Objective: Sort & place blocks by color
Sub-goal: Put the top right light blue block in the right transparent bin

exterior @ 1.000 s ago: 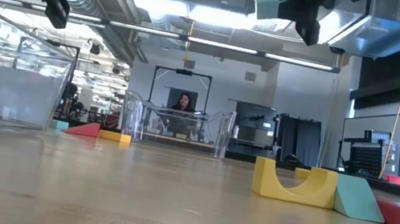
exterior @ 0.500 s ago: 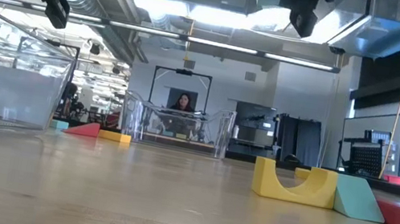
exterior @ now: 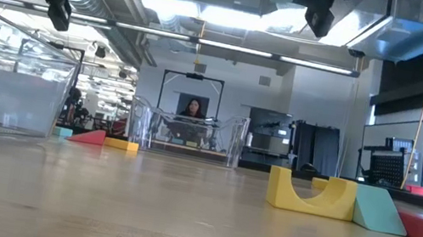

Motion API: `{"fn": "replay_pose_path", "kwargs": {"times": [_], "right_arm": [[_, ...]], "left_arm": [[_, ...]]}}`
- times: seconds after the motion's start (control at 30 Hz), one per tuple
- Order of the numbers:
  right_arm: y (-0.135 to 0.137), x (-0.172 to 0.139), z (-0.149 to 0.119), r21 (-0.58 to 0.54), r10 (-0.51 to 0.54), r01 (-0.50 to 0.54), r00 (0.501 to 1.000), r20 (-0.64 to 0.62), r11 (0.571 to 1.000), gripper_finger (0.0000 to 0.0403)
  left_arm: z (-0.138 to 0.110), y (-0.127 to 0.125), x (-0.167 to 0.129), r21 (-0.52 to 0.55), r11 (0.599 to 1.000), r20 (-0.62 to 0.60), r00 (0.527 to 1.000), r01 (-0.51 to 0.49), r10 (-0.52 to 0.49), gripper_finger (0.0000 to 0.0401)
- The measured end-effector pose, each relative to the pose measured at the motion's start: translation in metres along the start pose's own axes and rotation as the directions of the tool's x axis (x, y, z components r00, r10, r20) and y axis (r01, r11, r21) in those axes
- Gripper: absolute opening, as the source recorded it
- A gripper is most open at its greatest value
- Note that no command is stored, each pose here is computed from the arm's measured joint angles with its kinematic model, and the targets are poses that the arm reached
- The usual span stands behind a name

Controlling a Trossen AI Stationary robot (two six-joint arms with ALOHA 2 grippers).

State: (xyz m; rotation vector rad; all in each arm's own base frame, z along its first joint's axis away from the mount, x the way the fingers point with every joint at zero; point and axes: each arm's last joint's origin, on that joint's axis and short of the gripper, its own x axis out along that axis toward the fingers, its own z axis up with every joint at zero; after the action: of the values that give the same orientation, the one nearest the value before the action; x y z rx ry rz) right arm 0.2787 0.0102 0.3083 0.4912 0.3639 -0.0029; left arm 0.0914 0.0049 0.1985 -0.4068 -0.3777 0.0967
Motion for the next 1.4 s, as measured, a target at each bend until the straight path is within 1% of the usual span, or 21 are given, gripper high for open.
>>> {"fn": "replay_pose_path", "kwargs": {"times": [0.17,0.27,0.37,0.5,0.6,0.73,0.8,0.87,0.97,1.07,1.2,1.4], "right_arm": [[0.001,0.000,0.001,0.009,0.007,-0.007,1.000,0.013,1.000,0.0134],[0.001,0.000,0.002,0.022,0.005,-0.005,1.000,0.021,1.000,0.0134],[0.001,0.000,0.002,0.023,0.002,-0.003,1.000,0.022,1.000,0.0134],[0.001,0.000,0.003,0.022,0.006,-0.007,1.000,0.030,1.000,0.0134],[0.002,0.000,0.004,0.009,0.016,-0.016,0.999,0.049,1.000,0.0134],[0.002,0.000,0.005,-0.014,0.019,-0.018,0.998,0.054,1.000,0.0134],[0.002,0.000,0.005,-0.034,0.019,-0.018,0.998,0.055,0.999,0.0134],[0.002,0.000,0.005,-0.049,0.019,-0.016,0.998,0.055,0.999,0.0134],[0.003,0.000,0.006,-0.061,0.023,-0.020,0.998,0.062,0.998,0.0134],[0.003,0.000,0.006,-0.074,0.037,-0.033,0.998,0.057,0.997,0.0134],[0.004,0.000,0.006,-0.084,0.051,-0.046,0.997,0.053,0.995,0.0134],[0.004,0.000,0.006,-0.089,0.061,-0.055,0.997,0.057,0.994,0.0134]], "left_arm": [[0.004,0.001,0.000,-0.055,0.996,0.066,0.995,-0.066,0.070,0.0001],[0.009,0.000,0.001,-0.073,0.993,0.080,0.992,-0.097,0.102,0.0013],[0.018,-0.004,0.006,-0.073,0.991,0.077,0.990,-0.112,0.118,0.0042],[0.034,-0.013,0.021,-0.062,0.990,0.042,0.991,-0.125,0.127,0.0095],[0.046,-0.023,0.041,-0.039,0.992,-0.027,0.993,-0.118,0.117,0.0133],[0.054,-0.034,0.077,0.020,0.992,-0.177,0.976,-0.126,0.128,0.0178],[0.057,-0.039,0.094,0.058,0.992,-0.233,0.964,-0.116,0.127,0.0195],[0.060,-0.044,0.110,0.072,0.994,-0.264,0.959,-0.086,0.102,0.0208],[0.064,-0.052,0.128,0.083,0.996,-0.297,0.954,-0.019,0.043,0.0215],[0.063,-0.055,0.142,0.101,0.995,-0.329,0.944,0.022,0.012,0.0215],[0.062,-0.057,0.153,0.098,0.995,-0.346,0.938,0.033,0.003,0.0215],[0.056,-0.062,0.155,0.090,0.995,-0.368,0.930,0.053,-0.016,0.0213]]}}
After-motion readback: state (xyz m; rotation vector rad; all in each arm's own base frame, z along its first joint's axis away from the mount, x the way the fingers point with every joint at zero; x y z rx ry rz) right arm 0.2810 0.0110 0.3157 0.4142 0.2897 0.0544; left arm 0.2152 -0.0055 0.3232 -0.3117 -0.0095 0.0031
